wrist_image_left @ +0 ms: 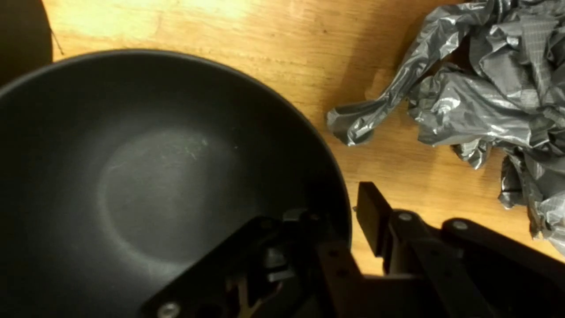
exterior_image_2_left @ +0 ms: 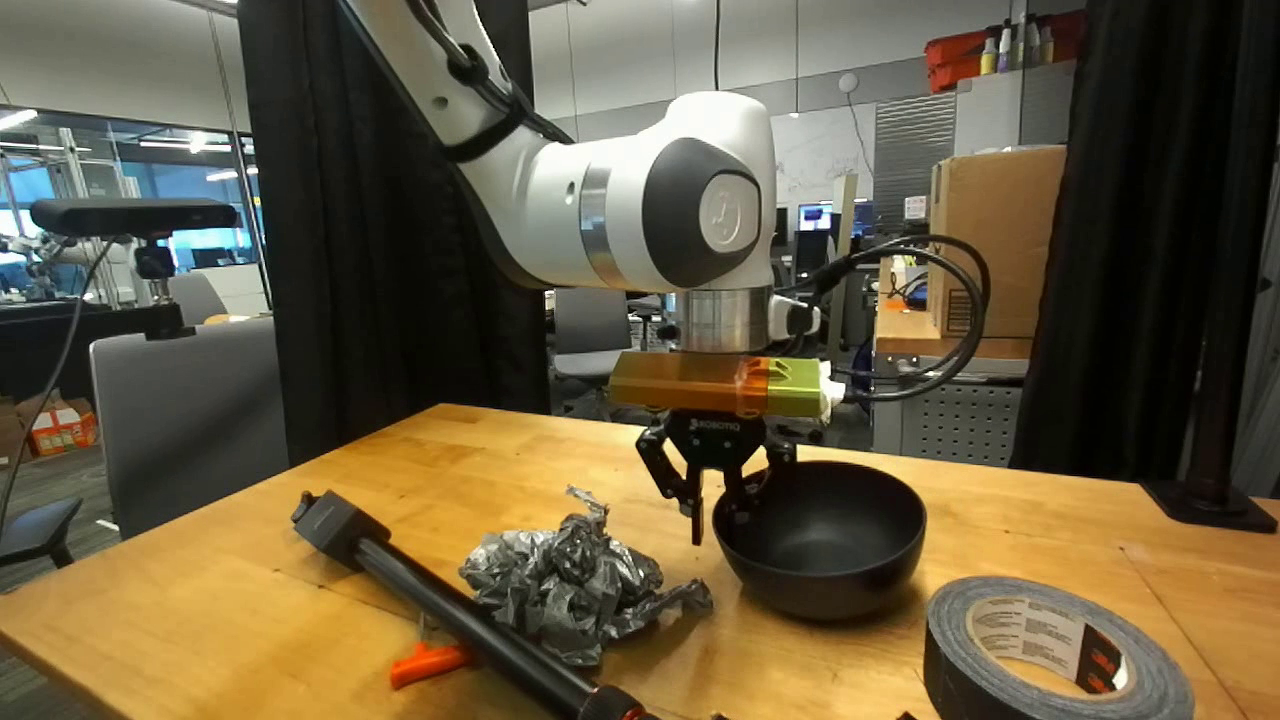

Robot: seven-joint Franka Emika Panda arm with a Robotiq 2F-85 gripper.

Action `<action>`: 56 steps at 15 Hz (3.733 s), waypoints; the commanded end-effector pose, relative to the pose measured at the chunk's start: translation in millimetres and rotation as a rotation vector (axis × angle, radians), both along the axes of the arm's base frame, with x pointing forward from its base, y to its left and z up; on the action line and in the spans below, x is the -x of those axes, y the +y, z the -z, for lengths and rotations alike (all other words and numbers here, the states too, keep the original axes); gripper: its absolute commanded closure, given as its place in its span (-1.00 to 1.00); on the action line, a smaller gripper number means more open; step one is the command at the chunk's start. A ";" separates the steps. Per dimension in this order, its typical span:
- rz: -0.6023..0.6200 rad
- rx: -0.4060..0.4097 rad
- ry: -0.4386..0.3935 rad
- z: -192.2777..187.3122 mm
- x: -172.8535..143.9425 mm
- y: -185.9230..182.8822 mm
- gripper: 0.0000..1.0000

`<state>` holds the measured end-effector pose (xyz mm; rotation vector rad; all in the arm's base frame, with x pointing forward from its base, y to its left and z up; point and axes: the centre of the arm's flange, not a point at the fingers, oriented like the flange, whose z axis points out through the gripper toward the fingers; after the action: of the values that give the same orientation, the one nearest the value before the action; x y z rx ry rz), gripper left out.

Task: Move the bowl to the left

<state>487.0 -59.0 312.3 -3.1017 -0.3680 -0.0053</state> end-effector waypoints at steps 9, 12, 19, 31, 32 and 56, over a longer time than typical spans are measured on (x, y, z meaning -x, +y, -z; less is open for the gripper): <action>-0.108 0.001 -0.040 -29.4 -49.9 65.2 0.93; -0.218 0.021 -0.023 -27.6 -63.0 120.0 0.92; -0.406 0.069 0.052 -6.7 -77.5 216.5 0.90; -0.652 0.084 0.112 -14.5 -91.4 390.7 0.90; -0.658 0.084 0.117 -14.9 -94.8 398.9 0.90; -0.672 0.057 0.111 -9.2 -102.7 426.4 0.31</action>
<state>589.7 367.5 321.6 -2.8404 -1.3855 0.1859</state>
